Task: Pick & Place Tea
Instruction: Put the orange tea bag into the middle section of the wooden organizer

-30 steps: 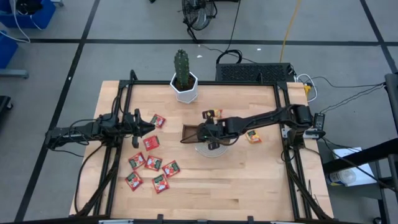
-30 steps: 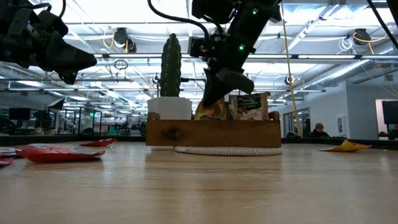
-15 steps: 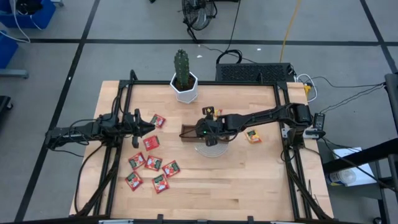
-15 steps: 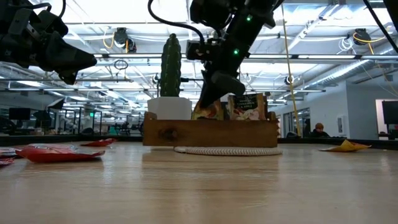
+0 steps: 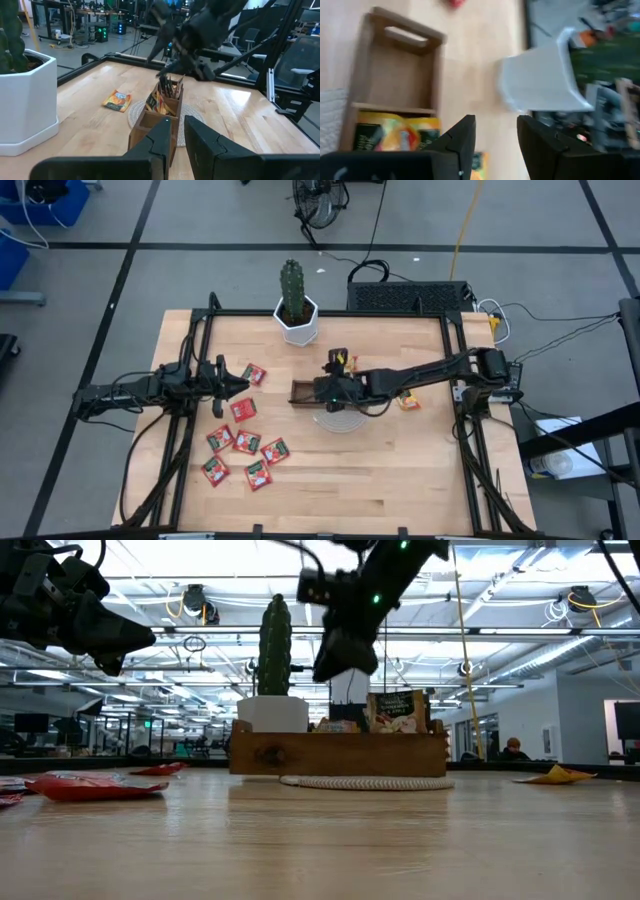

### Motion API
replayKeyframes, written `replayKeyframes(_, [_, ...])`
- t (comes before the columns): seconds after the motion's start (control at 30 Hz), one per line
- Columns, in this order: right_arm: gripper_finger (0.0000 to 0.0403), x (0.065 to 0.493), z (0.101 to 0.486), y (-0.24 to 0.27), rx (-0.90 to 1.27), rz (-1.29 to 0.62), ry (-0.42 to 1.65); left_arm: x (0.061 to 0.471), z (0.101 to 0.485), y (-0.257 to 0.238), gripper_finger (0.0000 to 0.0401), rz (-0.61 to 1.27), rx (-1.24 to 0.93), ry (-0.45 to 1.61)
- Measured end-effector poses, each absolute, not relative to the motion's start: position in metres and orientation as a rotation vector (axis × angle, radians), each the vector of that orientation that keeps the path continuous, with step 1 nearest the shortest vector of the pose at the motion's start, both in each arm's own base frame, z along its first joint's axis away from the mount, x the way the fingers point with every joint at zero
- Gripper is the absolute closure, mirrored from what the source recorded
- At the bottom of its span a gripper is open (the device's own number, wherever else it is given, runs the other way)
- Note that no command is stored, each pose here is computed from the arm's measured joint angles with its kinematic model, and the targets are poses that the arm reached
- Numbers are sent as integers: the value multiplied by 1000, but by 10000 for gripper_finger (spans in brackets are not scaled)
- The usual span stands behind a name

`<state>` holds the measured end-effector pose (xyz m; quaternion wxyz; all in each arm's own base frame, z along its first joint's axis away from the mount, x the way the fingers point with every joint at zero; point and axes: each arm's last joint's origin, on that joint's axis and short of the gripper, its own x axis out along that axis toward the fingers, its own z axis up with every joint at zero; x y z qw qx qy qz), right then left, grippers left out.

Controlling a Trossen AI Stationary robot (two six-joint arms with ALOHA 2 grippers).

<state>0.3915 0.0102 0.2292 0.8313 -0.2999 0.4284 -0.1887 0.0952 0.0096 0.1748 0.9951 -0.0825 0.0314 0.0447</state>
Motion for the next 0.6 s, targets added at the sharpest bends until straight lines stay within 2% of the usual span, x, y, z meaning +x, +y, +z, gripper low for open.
replayKeyframes(0.1, [273, 382, 246, 20, -618, -441, 865, 95, 175, 10, 343, 89, -165, 63])
replayKeyframes(0.27, [291, 376, 258, 34, -452, -156, 815, 95, 175, 10, 343, 89, -165, 63])
replayKeyframes(0.33, [318, 375, 256, 40, -553, -114, 844, 95, 175, 10, 343, 90, -165, 63])
replayKeyframes(0.43, [381, 382, 267, 46, -715, -120, 875, 95, 175, 10, 343, 89, -165, 63])
replayKeyframes(0.53, [396, 392, 276, 41, -623, -75, 919, 95, 175, 10, 343, 90, -165, 63])
replayKeyframes(0.6, [401, 395, 266, 33, -531, -23, 997, 95, 175, 10, 343, 89, -166, 63])
